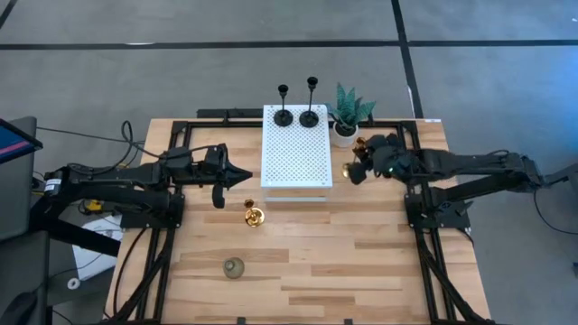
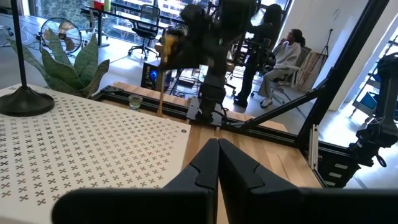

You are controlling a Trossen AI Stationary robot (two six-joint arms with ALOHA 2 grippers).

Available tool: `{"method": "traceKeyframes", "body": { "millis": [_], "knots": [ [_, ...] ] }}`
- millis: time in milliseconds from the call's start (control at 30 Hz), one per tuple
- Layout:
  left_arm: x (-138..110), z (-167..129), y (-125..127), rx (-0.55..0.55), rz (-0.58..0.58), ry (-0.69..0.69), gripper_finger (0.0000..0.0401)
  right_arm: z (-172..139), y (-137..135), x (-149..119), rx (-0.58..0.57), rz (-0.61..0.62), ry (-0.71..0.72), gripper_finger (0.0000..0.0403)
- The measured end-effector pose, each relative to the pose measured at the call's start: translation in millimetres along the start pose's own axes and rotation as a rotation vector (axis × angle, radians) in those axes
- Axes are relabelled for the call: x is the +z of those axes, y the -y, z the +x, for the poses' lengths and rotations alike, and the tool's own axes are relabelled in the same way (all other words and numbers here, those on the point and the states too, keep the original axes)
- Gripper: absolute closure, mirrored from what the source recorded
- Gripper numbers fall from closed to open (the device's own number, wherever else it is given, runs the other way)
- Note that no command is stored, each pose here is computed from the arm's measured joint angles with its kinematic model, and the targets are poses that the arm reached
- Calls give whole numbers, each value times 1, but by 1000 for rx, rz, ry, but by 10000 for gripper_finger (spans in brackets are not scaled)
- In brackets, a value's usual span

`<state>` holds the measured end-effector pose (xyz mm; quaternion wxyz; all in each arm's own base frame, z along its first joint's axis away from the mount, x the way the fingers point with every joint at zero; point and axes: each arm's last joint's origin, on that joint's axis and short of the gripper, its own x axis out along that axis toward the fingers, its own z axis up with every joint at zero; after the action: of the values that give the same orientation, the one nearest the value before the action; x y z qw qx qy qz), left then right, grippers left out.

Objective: Pick & Place candle stick holders
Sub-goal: Put the right golden candle holder on the shelf

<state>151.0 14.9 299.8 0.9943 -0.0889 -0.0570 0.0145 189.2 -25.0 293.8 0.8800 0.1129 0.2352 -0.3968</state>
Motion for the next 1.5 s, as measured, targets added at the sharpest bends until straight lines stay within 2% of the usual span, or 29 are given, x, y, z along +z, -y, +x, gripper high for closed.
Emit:
{"method": "traceKeyframes", "body": {
  "millis": [267,367,533,700,867,1100,1267,1500],
  "knots": [
    [0,0,0,0,0,0,393,-27,4,64,44,17,132,398],
    [0,0,0,0,0,0,393,-29,0,83,62,-17,154,398],
    [0,0,0,0,0,0,393,-13,-17,107,118,-91,123,398],
    [0,0,0,0,-3,1,393,10,-33,126,118,-161,103,398],
    [0,0,0,0,-3,0,393,34,-41,135,158,-171,57,399],
    [0,0,0,0,-3,0,393,66,-47,130,162,-182,-7,399],
    [0,0,0,0,-3,0,393,78,-50,134,173,-183,42,399],
    [0,0,0,0,-3,1,393,85,-40,139,165,-155,62,399]
  ]
}}
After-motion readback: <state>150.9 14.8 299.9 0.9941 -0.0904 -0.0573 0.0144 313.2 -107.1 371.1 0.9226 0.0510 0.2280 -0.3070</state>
